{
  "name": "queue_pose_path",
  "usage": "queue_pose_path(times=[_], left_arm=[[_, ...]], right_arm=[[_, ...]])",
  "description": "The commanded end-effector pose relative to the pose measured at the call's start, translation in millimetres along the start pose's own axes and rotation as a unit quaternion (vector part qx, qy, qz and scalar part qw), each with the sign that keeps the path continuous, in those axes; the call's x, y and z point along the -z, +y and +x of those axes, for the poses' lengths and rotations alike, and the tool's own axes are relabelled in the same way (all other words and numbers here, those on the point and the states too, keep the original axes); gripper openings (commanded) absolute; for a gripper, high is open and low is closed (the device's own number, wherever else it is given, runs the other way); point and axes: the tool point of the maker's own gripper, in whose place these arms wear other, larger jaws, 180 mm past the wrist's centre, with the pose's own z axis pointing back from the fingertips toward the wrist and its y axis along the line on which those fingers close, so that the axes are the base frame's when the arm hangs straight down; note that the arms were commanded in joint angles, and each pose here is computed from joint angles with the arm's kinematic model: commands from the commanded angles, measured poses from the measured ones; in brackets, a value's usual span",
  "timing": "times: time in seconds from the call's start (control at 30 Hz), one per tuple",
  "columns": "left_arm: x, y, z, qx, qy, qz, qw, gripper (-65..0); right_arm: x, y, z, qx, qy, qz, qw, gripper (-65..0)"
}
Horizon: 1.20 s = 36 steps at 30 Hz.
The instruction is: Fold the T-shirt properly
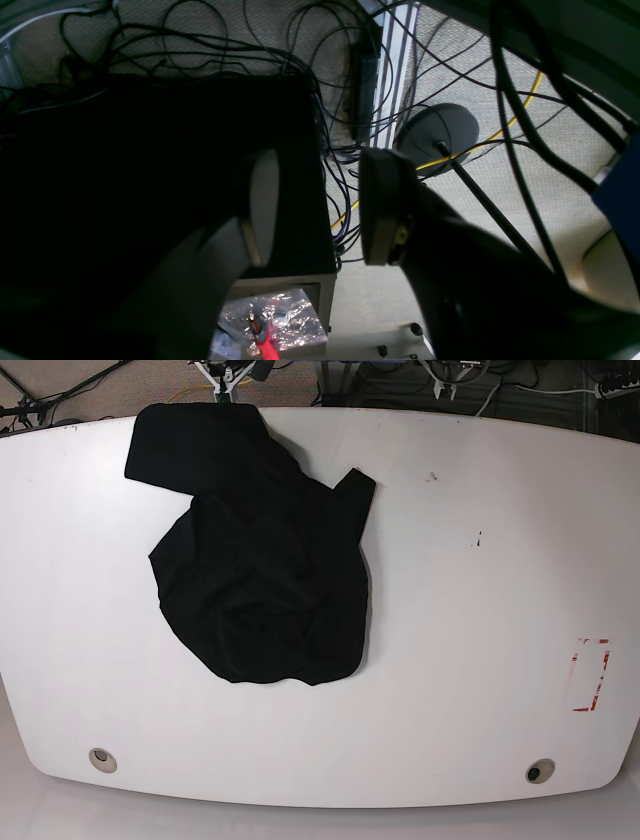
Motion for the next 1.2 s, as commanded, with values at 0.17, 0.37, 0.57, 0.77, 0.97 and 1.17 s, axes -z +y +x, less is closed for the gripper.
queue_pose_path(times=[0.17, 0.37, 0.57, 0.77, 0.97, 1.17], left_arm=[[-1, 6, 1, 0.0, -0.004, 0.004, 1.0, -41.0], [-1, 6, 1, 0.0, -0.004, 0.004, 1.0, -41.0], [-1, 6, 1, 0.0, -0.004, 0.004, 1.0, -41.0], [-1, 8, 11, 0.001, -0.024, 0.006, 1.0, -41.0], [-6, 11, 9, 0.008, -0.056, 0.012, 0.998, -41.0], [-14, 17, 9, 0.02, -0.084, 0.022, 0.996, -41.0]], right_arm=[[3, 8, 18, -0.002, -0.018, 0.008, 0.9998, -48.2], [3, 8, 18, -0.002, -0.018, 0.008, 0.9998, -48.2], [3, 8, 18, -0.002, -0.018, 0.008, 0.9998, -48.4], [3, 7, 16, -0.002, -0.017, 0.008, 0.9998, -48.4], [0, 7, 5, -0.001, -0.011, 0.007, 0.9999, -48.4], [-8, 2, -1, -0.008, -0.031, 0.0, 0.9995, -48.4]])
